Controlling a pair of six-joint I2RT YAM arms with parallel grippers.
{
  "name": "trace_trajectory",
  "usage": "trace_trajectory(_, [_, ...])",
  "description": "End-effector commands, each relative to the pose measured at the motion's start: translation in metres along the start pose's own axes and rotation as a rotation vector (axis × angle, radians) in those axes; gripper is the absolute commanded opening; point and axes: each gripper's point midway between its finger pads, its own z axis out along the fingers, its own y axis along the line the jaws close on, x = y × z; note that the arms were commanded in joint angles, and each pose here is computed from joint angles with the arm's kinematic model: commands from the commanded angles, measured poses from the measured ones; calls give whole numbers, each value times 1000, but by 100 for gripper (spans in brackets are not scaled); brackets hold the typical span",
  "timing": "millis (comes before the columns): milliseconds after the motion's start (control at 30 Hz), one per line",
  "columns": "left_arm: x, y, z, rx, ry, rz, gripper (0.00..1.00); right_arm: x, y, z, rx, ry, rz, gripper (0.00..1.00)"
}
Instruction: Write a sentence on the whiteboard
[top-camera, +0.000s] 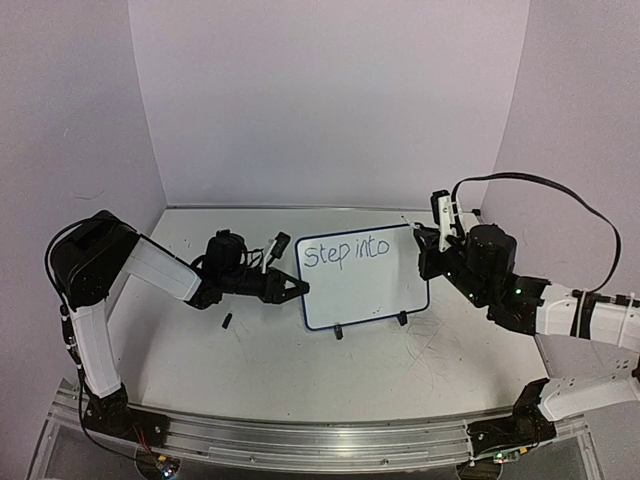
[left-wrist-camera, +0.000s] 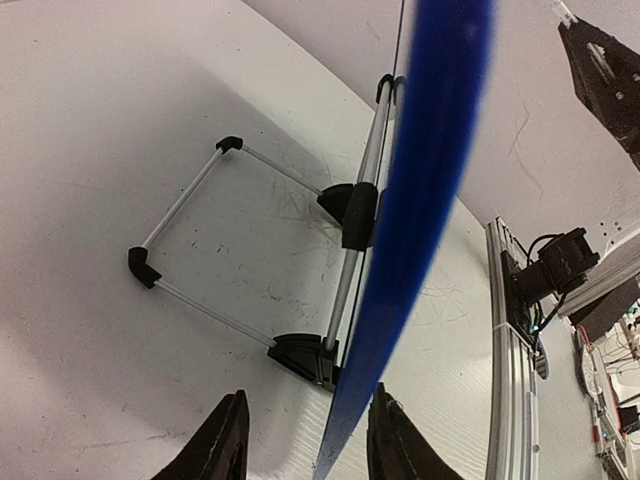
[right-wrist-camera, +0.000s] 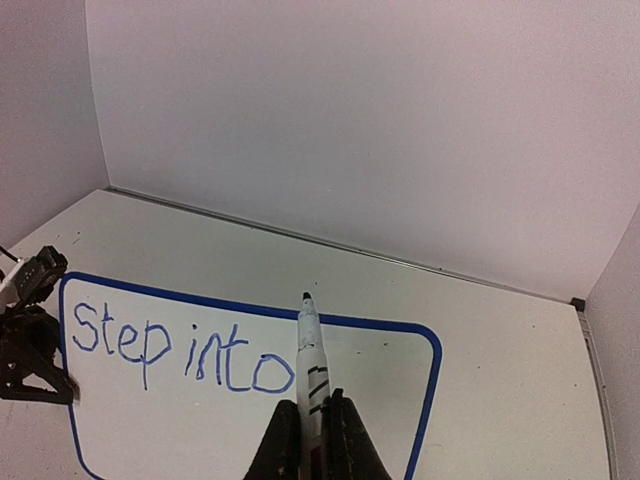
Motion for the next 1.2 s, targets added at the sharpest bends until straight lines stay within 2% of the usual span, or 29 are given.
trace_trajectory(0, [-25, -12, -1, 51, -68, 31, 36, -12, 4, 2, -21, -45, 9, 0])
trace_trajectory(133, [-23, -11, -1, 49, -70, 29, 30, -9, 10, 3, -52, -36, 11, 0])
trace_trajectory(533, [-22, -10, 4, 42, -69, 78, 2, 14, 35, 5, -183, 62, -30, 0])
trace_trajectory(700, [-20, -11, 4, 32, -70, 95, 0, 20, 62, 3, -284, 79, -68, 0])
trace_trajectory(867, [-14, -8, 6, 22, -62, 96, 0, 30, 123, 2, -495, 117, -104, 0])
trace_trajectory(1167, [-14, -7, 6, 13, -63, 100, 0, 58, 167, 17, -533, 193, -152, 0])
